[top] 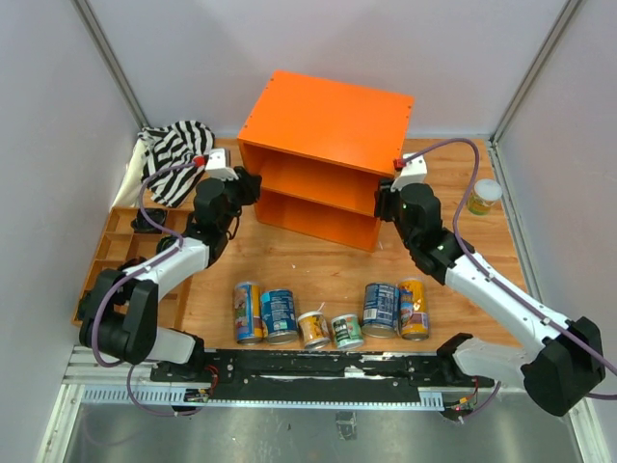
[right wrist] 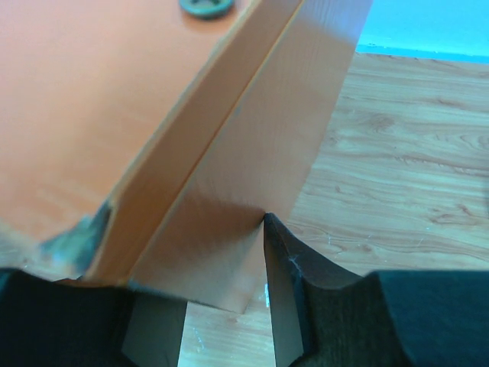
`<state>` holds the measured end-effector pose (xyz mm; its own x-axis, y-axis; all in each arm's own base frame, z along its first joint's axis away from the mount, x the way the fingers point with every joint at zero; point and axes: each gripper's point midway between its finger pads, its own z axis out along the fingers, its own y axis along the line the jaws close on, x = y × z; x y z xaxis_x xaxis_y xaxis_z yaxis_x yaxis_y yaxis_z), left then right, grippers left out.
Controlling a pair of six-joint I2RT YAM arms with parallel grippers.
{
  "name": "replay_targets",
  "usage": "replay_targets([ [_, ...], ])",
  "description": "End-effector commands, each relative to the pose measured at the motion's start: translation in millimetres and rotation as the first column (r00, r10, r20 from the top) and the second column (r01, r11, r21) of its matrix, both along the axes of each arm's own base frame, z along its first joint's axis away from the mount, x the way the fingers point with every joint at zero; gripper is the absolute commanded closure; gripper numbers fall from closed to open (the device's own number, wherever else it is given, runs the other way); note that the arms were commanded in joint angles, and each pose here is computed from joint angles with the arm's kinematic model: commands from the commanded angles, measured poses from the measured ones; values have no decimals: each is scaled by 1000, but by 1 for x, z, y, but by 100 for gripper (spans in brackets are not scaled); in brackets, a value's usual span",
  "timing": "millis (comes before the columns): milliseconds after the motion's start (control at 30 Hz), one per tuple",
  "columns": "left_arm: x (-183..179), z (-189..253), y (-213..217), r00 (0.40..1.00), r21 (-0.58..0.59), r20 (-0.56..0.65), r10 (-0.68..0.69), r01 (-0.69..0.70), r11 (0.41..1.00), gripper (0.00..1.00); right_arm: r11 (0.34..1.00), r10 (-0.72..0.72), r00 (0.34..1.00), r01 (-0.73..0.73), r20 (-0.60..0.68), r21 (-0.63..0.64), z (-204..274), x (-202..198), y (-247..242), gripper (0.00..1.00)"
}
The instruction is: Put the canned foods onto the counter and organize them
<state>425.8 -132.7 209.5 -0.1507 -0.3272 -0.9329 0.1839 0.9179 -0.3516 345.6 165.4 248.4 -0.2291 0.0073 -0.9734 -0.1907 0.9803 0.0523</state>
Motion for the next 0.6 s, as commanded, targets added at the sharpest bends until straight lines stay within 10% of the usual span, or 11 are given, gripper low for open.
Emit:
replay_targets([
  [0, -4, 31, -38, 987, -29, 100, -123, 127, 992, 63, 998, 15, 1000, -14, -3, 58, 12, 19, 1, 58],
  [567, -5, 34, -53, 983, -34, 102, -150, 154, 987, 63, 999, 2, 999, 0, -50, 46, 20, 88, -2, 53],
])
